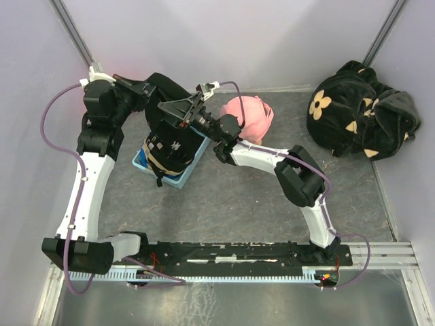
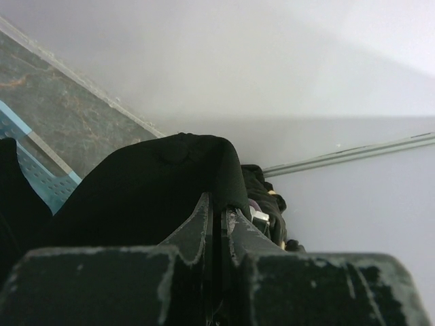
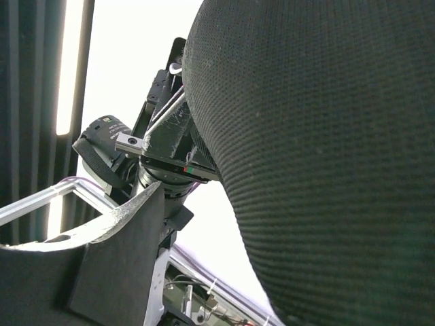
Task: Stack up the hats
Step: Pick up the hat from the bin, then stack the hat on the hat.
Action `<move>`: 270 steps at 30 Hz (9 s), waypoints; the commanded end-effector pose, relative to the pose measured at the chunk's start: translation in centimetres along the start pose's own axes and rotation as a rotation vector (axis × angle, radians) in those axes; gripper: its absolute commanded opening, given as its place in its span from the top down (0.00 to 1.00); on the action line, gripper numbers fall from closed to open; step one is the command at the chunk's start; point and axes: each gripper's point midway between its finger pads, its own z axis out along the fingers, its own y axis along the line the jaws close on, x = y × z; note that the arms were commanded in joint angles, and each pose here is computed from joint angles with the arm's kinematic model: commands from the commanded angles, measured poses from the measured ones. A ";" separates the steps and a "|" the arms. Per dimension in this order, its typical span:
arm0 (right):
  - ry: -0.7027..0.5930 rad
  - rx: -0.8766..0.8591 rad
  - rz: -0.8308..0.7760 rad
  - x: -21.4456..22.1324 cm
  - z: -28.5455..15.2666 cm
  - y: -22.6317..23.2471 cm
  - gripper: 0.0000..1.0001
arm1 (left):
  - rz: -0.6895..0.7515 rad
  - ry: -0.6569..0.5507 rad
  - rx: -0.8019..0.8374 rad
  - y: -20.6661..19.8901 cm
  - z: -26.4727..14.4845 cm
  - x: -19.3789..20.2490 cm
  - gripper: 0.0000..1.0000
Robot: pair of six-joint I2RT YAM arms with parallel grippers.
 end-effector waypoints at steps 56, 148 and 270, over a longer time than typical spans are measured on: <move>0.338 0.254 -0.702 0.2 0.5 8.3 0.99 | -0.039 -0.252 -0.021 3.0 -5.2 -3.0 0.44; 0.145 0.396 -0.992 -12.0 3.0 8.1 0.99 | 1.046 -0.367 -0.539 10.1 -4.1 11.0 0.36; -0.037 0.302 -0.667 -22.9 -16.4 2.1 0.99 | 0.756 -0.527 -0.658 10.7 5.2 10.2 0.01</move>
